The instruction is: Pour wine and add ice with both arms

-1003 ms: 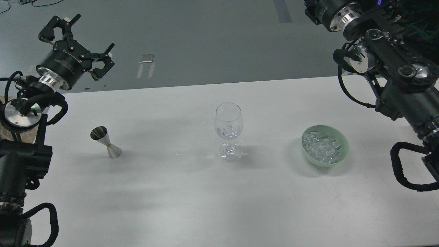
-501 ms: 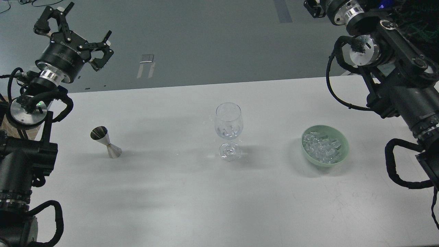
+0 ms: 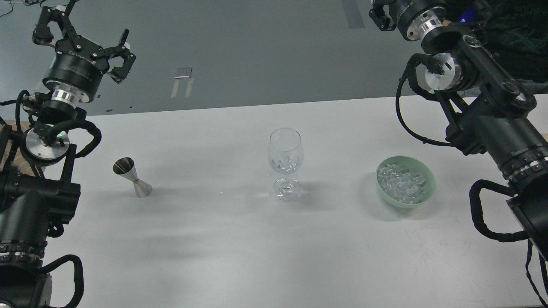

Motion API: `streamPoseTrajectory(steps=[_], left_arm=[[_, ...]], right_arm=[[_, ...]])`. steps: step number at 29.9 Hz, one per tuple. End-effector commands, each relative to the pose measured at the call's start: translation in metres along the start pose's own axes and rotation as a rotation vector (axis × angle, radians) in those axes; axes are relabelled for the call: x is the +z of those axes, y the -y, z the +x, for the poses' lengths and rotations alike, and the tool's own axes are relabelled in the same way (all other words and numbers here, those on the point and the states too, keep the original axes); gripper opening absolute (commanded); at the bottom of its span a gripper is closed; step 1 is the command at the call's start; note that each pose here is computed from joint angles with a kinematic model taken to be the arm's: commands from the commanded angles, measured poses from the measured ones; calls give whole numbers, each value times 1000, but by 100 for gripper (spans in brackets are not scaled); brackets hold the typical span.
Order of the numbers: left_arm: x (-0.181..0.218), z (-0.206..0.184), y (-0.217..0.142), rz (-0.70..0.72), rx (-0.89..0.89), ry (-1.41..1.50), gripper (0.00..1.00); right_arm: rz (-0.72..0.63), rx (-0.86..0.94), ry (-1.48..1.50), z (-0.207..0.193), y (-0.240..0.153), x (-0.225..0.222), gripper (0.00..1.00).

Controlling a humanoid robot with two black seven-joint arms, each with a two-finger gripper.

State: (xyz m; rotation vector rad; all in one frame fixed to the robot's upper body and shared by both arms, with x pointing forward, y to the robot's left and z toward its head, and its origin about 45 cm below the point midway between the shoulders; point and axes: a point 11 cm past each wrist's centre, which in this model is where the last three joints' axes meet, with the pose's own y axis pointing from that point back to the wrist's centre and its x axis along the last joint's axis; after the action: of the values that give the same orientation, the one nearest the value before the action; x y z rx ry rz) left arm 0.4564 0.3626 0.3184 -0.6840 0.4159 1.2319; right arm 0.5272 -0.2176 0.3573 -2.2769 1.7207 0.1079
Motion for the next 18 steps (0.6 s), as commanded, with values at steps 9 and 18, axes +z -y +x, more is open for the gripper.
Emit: streamPoseTrajectory(steps=[9,18], left_arm=[[7,1,2,-48,9,30,98],[-7,2,2,-15,29,18,98]], right_arm=[[-24,9,16,1,-3,13,100],[-5,26,39,4,1,2,100]])
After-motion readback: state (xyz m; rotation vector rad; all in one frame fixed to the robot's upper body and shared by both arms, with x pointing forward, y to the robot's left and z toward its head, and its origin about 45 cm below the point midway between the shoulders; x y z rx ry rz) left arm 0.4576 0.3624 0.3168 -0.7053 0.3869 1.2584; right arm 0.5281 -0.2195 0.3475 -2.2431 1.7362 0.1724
